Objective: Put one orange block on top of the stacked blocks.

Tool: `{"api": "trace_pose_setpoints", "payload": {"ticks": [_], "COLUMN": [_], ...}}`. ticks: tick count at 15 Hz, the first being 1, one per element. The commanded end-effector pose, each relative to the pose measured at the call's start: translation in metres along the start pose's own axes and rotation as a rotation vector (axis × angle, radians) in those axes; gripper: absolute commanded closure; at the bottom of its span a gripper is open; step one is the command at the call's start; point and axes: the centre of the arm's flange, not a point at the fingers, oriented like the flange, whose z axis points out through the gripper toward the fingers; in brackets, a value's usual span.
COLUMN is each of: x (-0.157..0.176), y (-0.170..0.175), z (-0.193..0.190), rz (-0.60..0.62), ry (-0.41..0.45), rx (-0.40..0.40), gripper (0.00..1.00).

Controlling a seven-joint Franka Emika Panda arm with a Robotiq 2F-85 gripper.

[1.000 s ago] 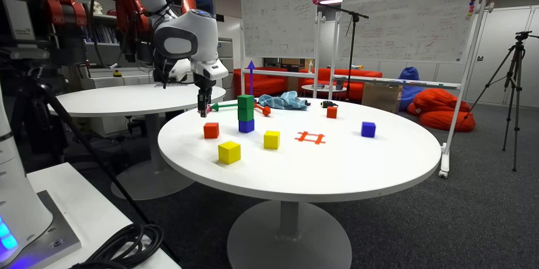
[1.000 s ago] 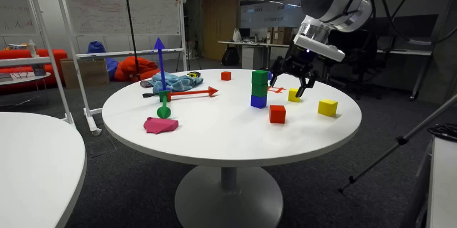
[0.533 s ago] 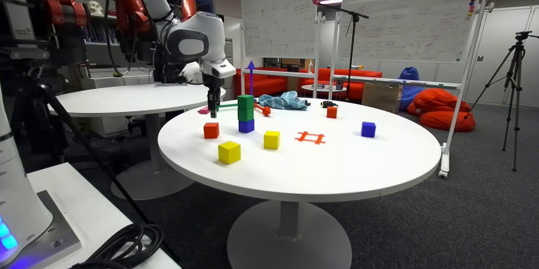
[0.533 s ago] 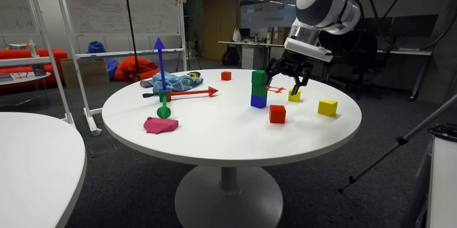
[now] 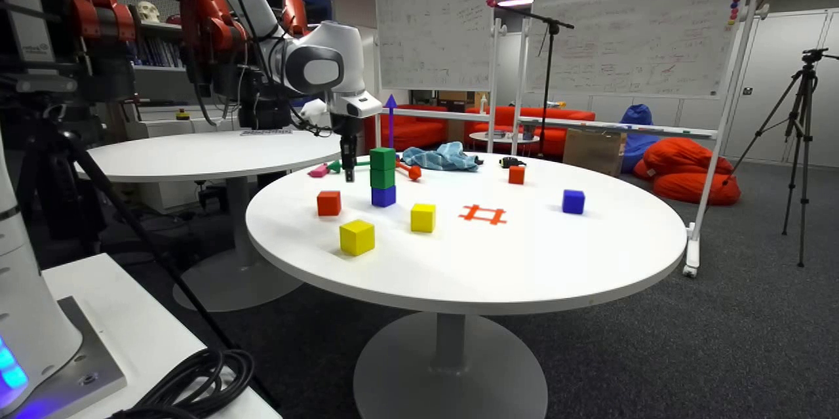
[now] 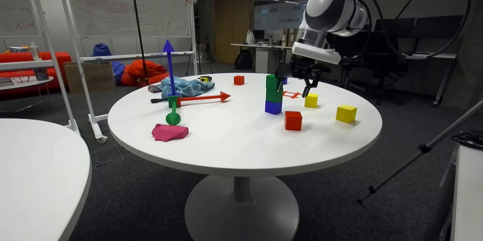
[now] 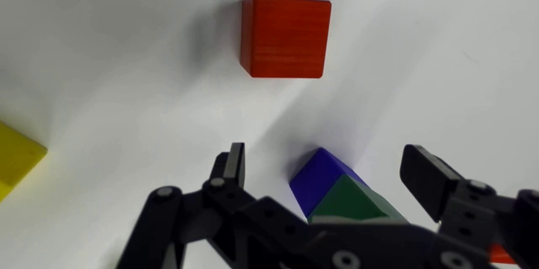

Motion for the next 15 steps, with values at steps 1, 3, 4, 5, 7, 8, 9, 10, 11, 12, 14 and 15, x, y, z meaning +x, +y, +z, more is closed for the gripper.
{"api": "trace_pose_setpoints", "payload": {"ticks": [1, 3, 4, 5, 7, 8, 9, 10, 11, 12, 14, 15], "x": [0.006, 0.005, 0.005, 0.004, 0.001, -0.001, -0.003, -0.005, -0.007, -0.008, -0.012, -0.014], "y": [-0.015, -0.018, -0.019, -0.02, -0.021, -0.021, -0.022, -0.023, -0.023, -0.023, -0.022, -0.021], "z": [-0.001, -0.001, 0.0, 0.001, 0.0, -0.001, -0.002, -0.001, 0.0, 0.002, 0.004, 0.005], "rz": [-0.002, -0.04, -0.065, -0.073, -0.079, -0.084, -0.094, -0.1, -0.108, -0.111, -0.112, -0.112], "ry": [-0.008, -0.022, -0.039, -0.05, -0.072, -0.077, -0.08, -0.086, -0.097, -0.106, -0.136, -0.148], "rx": [-0.034, -0.051, -0.06, -0.069, -0.078, -0.08, -0.079, -0.082, -0.084, -0.088, -0.098, -0.102], "gripper": [0.0, 0.0, 0.0, 0.0, 0.0, 0.0, 0.0, 0.0, 0.0, 0.0, 0.0, 0.0]}}
